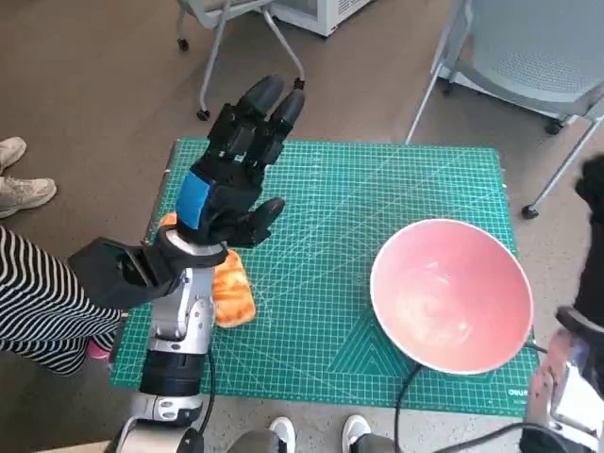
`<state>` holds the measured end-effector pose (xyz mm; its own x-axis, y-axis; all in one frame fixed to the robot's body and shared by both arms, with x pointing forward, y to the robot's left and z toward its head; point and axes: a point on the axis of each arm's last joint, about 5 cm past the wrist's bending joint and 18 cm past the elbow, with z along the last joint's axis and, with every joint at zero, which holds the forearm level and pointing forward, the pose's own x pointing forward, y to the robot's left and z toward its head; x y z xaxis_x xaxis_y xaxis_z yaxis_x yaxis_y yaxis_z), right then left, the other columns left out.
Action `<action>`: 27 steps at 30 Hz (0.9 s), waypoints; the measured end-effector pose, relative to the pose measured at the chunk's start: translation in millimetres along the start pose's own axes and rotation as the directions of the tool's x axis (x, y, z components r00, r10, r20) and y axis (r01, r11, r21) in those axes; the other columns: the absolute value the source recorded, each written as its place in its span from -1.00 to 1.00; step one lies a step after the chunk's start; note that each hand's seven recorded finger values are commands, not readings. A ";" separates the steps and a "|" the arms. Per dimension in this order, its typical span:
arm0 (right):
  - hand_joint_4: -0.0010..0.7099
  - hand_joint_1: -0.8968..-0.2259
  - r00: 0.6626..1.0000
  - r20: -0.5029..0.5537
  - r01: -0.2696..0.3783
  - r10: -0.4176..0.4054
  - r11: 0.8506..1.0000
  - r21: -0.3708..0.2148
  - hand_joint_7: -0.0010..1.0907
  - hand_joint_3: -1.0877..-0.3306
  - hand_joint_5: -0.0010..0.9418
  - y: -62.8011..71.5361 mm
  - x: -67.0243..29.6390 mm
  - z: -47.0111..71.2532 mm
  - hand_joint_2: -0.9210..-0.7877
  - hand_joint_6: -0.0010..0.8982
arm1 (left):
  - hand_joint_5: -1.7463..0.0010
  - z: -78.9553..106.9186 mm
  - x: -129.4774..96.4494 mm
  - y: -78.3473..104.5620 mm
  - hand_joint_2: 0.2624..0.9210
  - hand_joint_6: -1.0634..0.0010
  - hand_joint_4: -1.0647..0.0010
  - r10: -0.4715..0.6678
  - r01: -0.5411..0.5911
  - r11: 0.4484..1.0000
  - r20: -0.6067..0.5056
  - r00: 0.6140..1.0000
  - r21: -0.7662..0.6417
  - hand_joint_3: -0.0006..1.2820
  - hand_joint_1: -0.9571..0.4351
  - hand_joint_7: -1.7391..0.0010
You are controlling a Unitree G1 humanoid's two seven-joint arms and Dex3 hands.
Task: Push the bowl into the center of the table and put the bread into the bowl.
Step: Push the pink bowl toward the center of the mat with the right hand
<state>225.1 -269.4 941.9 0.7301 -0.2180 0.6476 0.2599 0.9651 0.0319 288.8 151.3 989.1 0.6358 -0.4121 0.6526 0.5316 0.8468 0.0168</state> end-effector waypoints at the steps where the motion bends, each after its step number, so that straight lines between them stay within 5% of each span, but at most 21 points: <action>1: -0.52 -0.22 1.000 -0.017 0.021 -0.021 1.000 -0.004 0.11 -0.16 -1.00 -3.6 -3.6 -3.3 -1.00 -0.98 | 0.75 0.1 0.0 0.0 0.37 1.00 1.00 0.001 -0.001 1.000 0.001 1.000 0.001 -0.10 -0.31 0.55; 13: -0.52 -0.12 0.963 -0.205 0.171 -0.176 0.984 -0.041 -0.10 -0.14 -1.00 -21.4 -42.3 -36.0 -1.00 -0.87 | 0.75 1.3 -0.6 1.0 0.48 1.00 0.98 0.012 -0.012 1.000 0.019 1.000 0.020 -0.20 -0.32 0.53; 27: -0.64 -0.02 0.918 -0.354 0.218 -0.180 0.973 0.070 -0.20 -0.25 -0.99 -0.6 -63.4 -61.4 -1.00 -0.88 | 0.75 -2.6 -3.4 2.9 0.54 1.00 0.96 0.009 -0.009 1.000 -0.010 1.000 0.030 -0.26 -0.31 0.51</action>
<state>217.4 -265.1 854.0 0.8469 -0.4256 0.3189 0.3682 0.9019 0.2257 289.7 154.3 985.0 0.6464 -0.4077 0.6450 0.5091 0.8601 0.0334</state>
